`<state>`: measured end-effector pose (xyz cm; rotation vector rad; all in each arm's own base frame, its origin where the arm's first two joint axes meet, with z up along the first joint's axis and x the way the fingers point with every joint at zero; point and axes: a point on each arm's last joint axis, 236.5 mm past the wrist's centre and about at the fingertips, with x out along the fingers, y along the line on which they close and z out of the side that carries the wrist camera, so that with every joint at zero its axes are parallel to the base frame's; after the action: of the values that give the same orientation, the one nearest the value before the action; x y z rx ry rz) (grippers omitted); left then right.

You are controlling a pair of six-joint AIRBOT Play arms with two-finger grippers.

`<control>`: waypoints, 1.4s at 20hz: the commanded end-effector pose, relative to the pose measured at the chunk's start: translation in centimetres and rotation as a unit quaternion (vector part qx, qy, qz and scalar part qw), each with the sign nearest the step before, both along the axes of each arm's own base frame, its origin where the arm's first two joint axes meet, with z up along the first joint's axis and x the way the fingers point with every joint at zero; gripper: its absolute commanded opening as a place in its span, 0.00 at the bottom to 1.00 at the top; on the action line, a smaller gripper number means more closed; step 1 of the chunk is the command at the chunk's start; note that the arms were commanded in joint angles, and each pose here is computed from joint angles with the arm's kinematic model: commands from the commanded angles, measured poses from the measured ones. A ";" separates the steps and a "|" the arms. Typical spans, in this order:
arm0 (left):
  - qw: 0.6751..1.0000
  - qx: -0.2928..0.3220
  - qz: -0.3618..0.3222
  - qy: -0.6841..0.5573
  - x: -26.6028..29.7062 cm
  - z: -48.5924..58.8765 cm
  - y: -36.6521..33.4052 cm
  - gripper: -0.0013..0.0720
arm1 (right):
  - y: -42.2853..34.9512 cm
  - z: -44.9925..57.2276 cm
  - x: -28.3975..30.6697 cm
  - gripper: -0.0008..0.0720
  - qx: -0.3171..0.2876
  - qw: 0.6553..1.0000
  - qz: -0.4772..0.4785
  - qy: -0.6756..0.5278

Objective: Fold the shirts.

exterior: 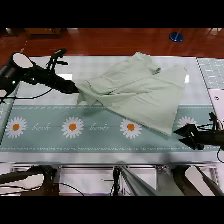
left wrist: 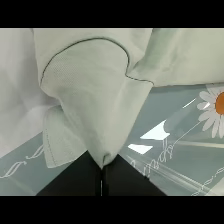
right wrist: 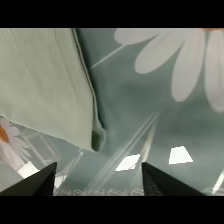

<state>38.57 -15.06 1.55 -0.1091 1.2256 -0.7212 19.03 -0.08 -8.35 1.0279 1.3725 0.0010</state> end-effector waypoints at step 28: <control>0.807 -0.013 0.052 -0.588 -7.1 49.2 3.6 0.04 | 4.0 59.8 10.0 0.04 -0.167 0.695 0.008 -0.699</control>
<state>38.88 -12.62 39.92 0.1337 0.2918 -0.6262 33.54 2.23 40.97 0.6703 0.0777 0.6042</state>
